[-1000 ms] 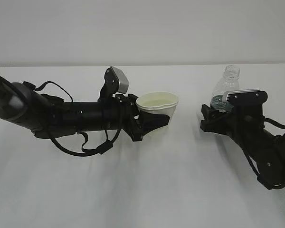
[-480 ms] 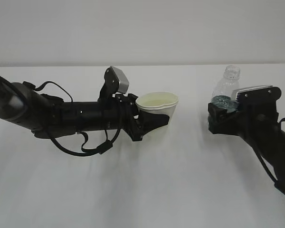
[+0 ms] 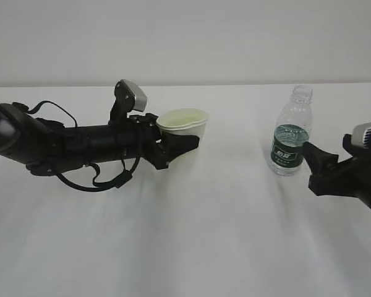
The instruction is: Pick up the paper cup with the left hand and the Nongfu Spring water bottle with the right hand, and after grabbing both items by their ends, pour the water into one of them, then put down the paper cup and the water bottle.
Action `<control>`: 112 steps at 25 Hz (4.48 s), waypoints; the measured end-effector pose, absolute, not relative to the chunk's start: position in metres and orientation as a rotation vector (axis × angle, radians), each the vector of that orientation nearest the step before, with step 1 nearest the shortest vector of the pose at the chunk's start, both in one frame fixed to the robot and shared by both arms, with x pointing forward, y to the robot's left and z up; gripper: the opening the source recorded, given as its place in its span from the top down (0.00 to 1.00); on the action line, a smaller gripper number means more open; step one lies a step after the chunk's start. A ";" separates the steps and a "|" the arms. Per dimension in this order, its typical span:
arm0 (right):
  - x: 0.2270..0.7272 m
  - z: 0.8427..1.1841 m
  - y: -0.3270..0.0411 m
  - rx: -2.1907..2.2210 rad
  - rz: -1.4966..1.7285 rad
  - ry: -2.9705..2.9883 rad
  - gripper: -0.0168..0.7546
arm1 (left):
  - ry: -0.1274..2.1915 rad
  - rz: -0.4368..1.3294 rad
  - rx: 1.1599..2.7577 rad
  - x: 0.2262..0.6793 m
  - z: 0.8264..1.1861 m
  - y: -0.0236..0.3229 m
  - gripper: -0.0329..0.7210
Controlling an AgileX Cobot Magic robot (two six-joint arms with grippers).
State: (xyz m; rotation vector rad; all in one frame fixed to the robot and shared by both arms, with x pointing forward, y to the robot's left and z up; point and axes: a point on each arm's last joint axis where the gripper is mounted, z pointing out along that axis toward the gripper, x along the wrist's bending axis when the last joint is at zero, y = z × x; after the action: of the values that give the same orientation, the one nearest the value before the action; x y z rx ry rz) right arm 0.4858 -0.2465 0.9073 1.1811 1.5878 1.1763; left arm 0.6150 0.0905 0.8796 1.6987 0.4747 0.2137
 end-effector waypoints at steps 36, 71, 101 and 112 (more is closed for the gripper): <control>0.432 0.924 -0.258 1.179 1.198 1.563 0.24 | 0.811 0.519 1.516 0.632 0.871 0.210 0.42; 0.432 0.924 -0.258 1.177 1.199 1.565 0.23 | 1.138 0.766 1.478 0.601 0.843 0.243 0.42; 0.432 0.924 -0.257 1.173 1.202 1.569 0.23 | 1.137 0.766 1.478 0.600 0.841 0.243 0.31; 0.432 0.924 -0.257 1.174 1.203 1.568 0.23 | 1.127 0.766 1.475 0.600 0.842 0.243 0.23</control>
State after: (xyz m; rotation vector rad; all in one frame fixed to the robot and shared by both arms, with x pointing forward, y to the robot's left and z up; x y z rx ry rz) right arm 0.4320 -0.2571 0.9239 1.1743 1.5684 1.2027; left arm 0.6005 0.2426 0.8418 1.4748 1.1272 0.7659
